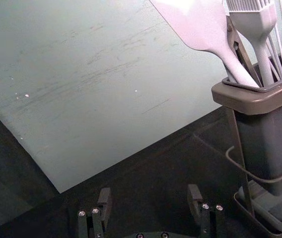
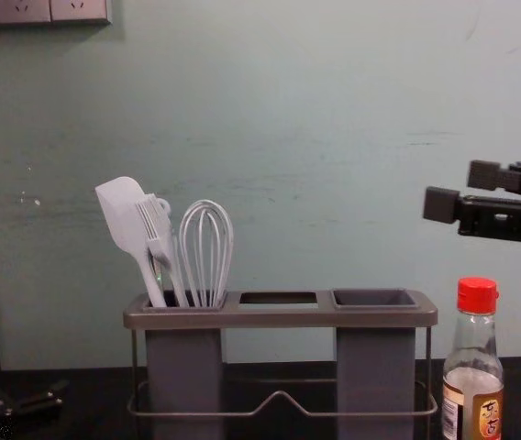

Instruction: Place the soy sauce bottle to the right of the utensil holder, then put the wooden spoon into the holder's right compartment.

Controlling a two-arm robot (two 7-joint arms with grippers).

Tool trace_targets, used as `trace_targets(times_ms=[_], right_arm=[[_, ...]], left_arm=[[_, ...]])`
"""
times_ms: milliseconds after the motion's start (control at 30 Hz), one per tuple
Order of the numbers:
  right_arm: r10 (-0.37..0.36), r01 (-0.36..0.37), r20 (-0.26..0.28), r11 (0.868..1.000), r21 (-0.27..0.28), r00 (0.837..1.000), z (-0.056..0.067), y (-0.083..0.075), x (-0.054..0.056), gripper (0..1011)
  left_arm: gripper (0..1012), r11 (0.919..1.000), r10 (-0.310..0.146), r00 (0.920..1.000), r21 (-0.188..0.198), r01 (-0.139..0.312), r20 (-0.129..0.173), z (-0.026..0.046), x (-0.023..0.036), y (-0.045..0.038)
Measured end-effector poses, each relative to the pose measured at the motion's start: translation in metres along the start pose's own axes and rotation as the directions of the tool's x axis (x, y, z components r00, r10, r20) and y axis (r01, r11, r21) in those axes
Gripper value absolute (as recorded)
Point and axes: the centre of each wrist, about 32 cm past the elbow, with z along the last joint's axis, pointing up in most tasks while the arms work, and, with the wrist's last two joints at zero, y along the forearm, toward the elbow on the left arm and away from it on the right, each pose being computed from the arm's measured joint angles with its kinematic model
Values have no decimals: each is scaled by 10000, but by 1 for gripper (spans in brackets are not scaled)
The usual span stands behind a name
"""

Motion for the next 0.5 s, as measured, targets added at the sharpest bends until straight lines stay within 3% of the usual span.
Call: trace_targets(times_ms=[300, 500], right_arm=[[1378, -1399, -434, 9889, -493, 9895, 143, 56, -153, 1000], [2082, -2203, -976, 9659, -1360, 9732, 214, 166, -233, 1000]], left_arm=[[1005, 10000, 0, 10000, 0, 0, 0, 0, 0, 0], [1005, 10000, -1, 10000, 0, 1, 0, 0, 0, 0]])
